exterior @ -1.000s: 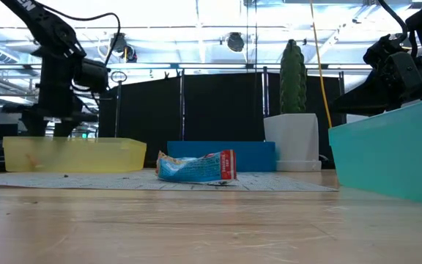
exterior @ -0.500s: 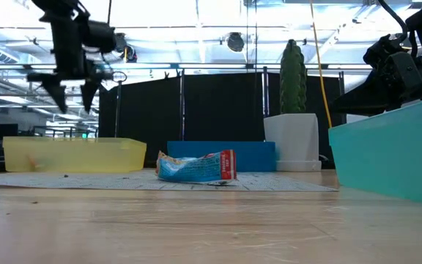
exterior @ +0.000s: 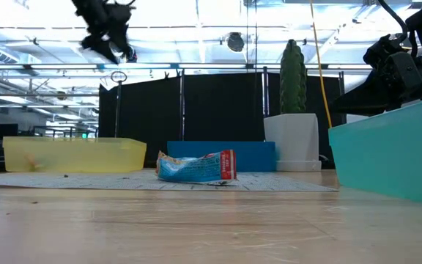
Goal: Pick and place Granola Bars by type
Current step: Put the red granola bar into the yellow bin
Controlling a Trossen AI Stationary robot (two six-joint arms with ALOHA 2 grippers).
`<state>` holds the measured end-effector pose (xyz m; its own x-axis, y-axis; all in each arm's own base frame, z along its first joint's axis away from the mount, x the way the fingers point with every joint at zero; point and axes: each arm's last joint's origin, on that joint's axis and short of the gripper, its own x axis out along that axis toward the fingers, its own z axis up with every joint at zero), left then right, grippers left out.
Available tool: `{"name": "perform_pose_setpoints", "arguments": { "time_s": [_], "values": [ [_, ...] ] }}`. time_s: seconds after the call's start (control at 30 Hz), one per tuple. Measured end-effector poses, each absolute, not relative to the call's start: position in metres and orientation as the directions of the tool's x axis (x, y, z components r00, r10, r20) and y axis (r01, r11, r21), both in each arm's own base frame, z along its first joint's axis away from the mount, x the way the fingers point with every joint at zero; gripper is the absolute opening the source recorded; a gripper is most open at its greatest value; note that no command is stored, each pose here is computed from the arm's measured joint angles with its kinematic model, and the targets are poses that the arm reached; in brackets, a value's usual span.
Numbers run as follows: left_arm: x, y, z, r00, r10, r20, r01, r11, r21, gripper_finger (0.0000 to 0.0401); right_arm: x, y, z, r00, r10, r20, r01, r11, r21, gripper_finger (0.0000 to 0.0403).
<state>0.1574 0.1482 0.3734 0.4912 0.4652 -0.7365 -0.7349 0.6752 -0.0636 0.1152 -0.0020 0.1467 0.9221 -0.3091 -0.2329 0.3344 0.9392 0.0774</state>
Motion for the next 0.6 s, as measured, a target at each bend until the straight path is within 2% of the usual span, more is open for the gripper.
{"name": "perform_pose_setpoints", "arguments": {
  "time_s": [0.17,0.33,0.47,0.6],
  "values": [
    [0.179,0.146,0.391,0.647,0.317,-0.693,-0.499,0.864,-0.070,0.0291,0.115,-0.002,0.147,0.922,-0.309,-0.233,0.335,0.939,0.077,0.0157],
    [0.205,0.141,0.398,0.687,0.238,-0.687,-0.270,0.961,0.062,0.0292,0.115,-0.002,0.147,0.922,-0.309,-0.233,0.334,0.939,0.077,0.0157],
    [0.222,0.130,0.402,0.714,0.197,-0.671,-0.046,0.971,0.236,0.0292,0.115,-0.002,0.147,0.922,-0.309,-0.233,0.335,0.939,0.077,0.0157],
    [0.240,0.121,0.400,0.742,0.155,-0.652,0.144,0.913,0.381,0.0292,0.115,-0.002,0.147,0.922,-0.309,-0.233,0.334,0.939,0.078,0.0157]
  ]
}}
